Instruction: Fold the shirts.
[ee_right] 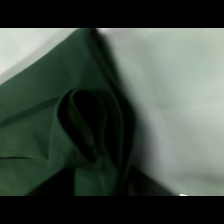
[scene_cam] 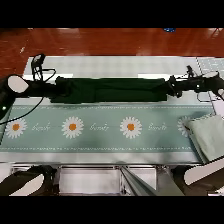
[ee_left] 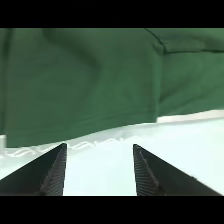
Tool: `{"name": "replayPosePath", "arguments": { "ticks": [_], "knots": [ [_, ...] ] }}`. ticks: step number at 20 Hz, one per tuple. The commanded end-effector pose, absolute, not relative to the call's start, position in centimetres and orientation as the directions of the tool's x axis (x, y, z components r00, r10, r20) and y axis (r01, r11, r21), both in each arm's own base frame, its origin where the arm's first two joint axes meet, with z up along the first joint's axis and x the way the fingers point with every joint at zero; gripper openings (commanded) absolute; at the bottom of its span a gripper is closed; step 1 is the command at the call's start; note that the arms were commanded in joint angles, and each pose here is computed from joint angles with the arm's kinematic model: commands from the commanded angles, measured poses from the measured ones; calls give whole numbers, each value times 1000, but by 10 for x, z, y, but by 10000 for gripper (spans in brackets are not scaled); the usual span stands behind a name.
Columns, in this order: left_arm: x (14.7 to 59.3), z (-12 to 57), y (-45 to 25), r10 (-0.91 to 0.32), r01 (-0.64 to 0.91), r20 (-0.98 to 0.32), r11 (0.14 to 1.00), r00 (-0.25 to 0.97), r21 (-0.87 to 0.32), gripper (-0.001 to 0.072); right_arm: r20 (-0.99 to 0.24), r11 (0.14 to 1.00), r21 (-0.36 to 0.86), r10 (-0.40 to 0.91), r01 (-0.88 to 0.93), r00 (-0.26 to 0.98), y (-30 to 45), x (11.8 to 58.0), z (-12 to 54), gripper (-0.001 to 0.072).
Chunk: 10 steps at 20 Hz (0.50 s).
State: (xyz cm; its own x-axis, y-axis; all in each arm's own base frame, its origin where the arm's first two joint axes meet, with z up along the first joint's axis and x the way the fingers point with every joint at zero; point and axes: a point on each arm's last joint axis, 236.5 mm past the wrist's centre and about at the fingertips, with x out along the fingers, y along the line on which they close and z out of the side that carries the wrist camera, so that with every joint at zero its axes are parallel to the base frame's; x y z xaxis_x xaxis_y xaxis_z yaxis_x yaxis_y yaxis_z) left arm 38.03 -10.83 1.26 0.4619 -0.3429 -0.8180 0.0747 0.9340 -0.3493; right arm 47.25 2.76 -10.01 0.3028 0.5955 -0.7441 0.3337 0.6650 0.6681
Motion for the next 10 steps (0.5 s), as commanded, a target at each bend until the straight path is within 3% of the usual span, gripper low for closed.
{"name": "replayPosePath", "arguments": {
  "ticks": [1, 2, 3, 7, 10],
  "knots": [
    [381, 4, -121, -366, 71, -811, 924, 456, -377, 454, -722, 690, 689, 630, 220, 287, 64, 487, -85, 17],
    [381, 3, -121, -367, 69, -812, 923, 453, -379, 207, -715, 697, 695, 640, 179, 283, 68, 488, -73, 21],
    [381, 4, -122, -371, 69, -810, 921, 454, -383, 26, -712, 705, 694, 644, 146, 280, 68, 486, -60, 21],
    [383, 9, -137, -406, 103, -786, 907, 467, -408, 19, -834, 855, 517, 497, 27, 239, 35, 439, -14, 21],
    [390, 13, -181, -493, 121, -730, 857, 474, -500, 18, -842, 897, 442, 421, -18, 337, 31, 397, 32, 20]
  ]
}}
